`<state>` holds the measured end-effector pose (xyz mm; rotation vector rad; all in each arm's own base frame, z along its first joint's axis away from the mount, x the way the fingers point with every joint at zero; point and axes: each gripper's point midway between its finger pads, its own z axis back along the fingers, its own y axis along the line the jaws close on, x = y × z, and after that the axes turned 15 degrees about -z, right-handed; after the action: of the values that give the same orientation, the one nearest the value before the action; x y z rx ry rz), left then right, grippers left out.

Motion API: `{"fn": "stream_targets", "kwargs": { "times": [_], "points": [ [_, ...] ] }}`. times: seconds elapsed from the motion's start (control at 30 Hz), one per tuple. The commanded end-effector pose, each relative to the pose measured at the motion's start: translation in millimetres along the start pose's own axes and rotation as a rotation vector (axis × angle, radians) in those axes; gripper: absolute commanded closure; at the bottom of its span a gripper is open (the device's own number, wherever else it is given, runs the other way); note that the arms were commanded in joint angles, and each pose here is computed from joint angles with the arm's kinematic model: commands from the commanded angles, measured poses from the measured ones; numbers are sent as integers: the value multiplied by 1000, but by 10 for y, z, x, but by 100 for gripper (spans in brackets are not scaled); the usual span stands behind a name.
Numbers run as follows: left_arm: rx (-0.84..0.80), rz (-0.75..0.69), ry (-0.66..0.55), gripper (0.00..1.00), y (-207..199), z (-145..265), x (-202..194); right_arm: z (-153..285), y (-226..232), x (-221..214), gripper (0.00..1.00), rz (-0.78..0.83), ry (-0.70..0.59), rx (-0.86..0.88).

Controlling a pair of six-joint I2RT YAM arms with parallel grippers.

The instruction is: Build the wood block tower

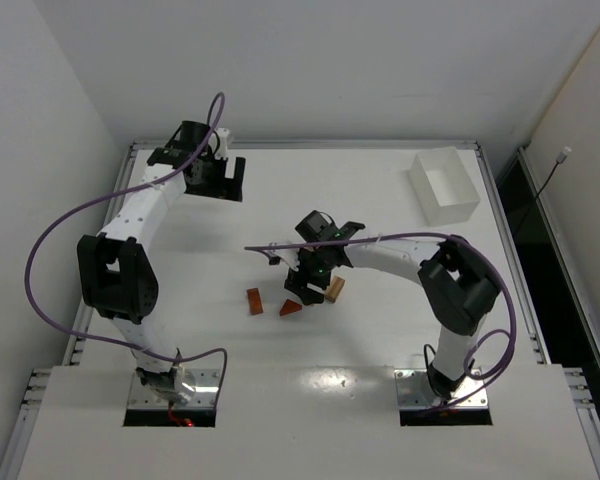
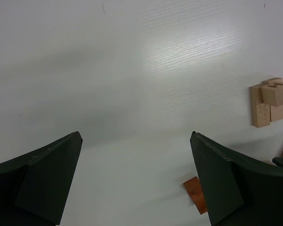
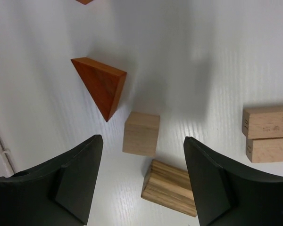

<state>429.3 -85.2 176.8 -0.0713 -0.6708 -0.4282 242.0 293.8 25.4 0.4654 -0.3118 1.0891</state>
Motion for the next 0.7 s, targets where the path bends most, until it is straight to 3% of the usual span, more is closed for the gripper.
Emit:
{"fn": "stream_targets", "kwargs": {
  "times": [0.0,0.67],
  "points": [
    [-2,0,-57,1,17,48,187,36,138,63,34,34,-27,43],
    [-47,3,-40,1,-55,-74,134,-31,105,51,34,13,-16,36]
  ]
}}
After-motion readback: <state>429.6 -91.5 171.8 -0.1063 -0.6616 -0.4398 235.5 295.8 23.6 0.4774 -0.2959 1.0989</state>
